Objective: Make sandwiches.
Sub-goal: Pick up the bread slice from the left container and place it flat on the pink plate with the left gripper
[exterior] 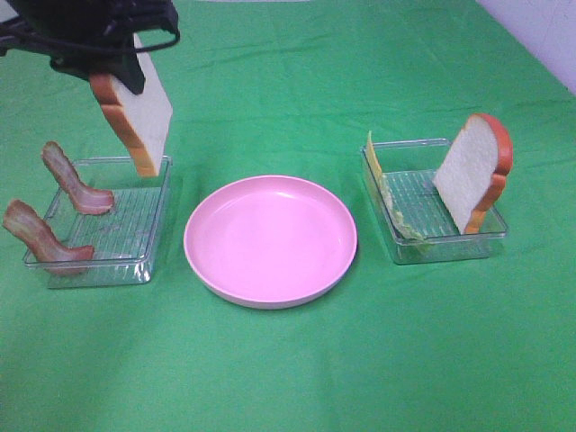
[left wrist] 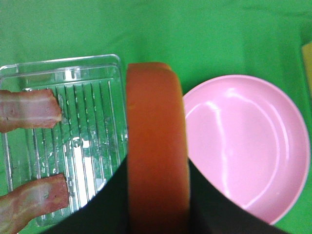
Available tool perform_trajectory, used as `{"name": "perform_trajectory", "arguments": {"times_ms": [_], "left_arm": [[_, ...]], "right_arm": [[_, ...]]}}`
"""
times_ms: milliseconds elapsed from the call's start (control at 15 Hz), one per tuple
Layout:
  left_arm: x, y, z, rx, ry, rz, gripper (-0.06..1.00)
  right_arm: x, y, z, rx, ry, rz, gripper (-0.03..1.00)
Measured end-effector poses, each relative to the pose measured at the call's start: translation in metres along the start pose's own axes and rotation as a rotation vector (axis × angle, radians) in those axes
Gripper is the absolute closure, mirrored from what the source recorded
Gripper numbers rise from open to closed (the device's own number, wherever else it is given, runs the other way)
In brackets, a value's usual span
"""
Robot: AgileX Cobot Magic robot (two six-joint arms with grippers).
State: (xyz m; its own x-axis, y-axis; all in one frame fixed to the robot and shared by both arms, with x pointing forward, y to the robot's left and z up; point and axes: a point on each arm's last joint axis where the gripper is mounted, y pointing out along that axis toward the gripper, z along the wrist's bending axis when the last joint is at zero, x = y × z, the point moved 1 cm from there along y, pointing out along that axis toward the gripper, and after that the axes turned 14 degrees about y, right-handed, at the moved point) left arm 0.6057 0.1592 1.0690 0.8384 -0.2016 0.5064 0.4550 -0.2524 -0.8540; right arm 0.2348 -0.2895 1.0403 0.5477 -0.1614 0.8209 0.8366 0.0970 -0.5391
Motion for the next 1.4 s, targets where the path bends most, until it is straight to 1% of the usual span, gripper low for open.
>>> {"name": "perform_trajectory", "arguments": {"times_ms": [67,133,267,333,400,533,667,733,867,933,1067,1267,1400], "left_arm": [[0.001,-0.004,0.002,-0.027,0.003,-0.011,0.73],[0.003,-0.012,0.013,-0.149,-0.009,-0.042,0.73],[-0.007,-0.003,0.017,-0.29,-0.023,-0.048,0.73],[-0.011,0.002,0.018,-0.326,-0.03,-0.052,0.73],[-0.02,0.012,0.017,-0.392,-0.058,-0.056,0.73],[-0.037,0.039,0.014,-0.492,-0.084,-0.046,0.73],[-0.047,0.069,0.011,-0.582,-0.096,-0.014,0.73],[-0.05,0.085,0.009,-0.636,-0.128,-0.005,0.73],[-0.055,0.11,0.01,-0.687,-0.196,0.0,0.73],[-0.06,0.13,0.012,-0.704,-0.247,0.017,0.73],[-0.064,0.14,0.011,-0.708,-0.271,0.034,0.73],[-0.07,0.15,-0.004,-0.711,-0.249,0.058,0.73],[-0.076,0.162,-0.014,-0.684,-0.238,0.074,0.73]], "right_arm": [[0.0,0.0,0.0,0.0,0.0,0.0,0.21],[0.0,0.0,0.0,0.0,0.0,0.0,0.21],[0.0,0.0,0.0,0.0,0.0,0.0,0.21],[0.0,0.0,0.0,0.0,0.0,0.0,0.21],[0.0,0.0,0.0,0.0,0.0,0.0,0.21],[0.0,0.0,0.0,0.0,0.0,0.0,0.21],[0.0,0.0,0.0,0.0,0.0,0.0,0.21],[0.0,0.0,0.0,0.0,0.0,0.0,0.21],[0.0,0.0,0.0,0.0,0.0,0.0,0.21],[0.0,0.0,0.0,0.0,0.0,0.0,0.21],[0.0,0.0,0.0,0.0,0.0,0.0,0.21],[0.0,0.0,0.0,0.0,0.0,0.0,0.21],[0.0,0.0,0.0,0.0,0.0,0.0,0.21]]}}
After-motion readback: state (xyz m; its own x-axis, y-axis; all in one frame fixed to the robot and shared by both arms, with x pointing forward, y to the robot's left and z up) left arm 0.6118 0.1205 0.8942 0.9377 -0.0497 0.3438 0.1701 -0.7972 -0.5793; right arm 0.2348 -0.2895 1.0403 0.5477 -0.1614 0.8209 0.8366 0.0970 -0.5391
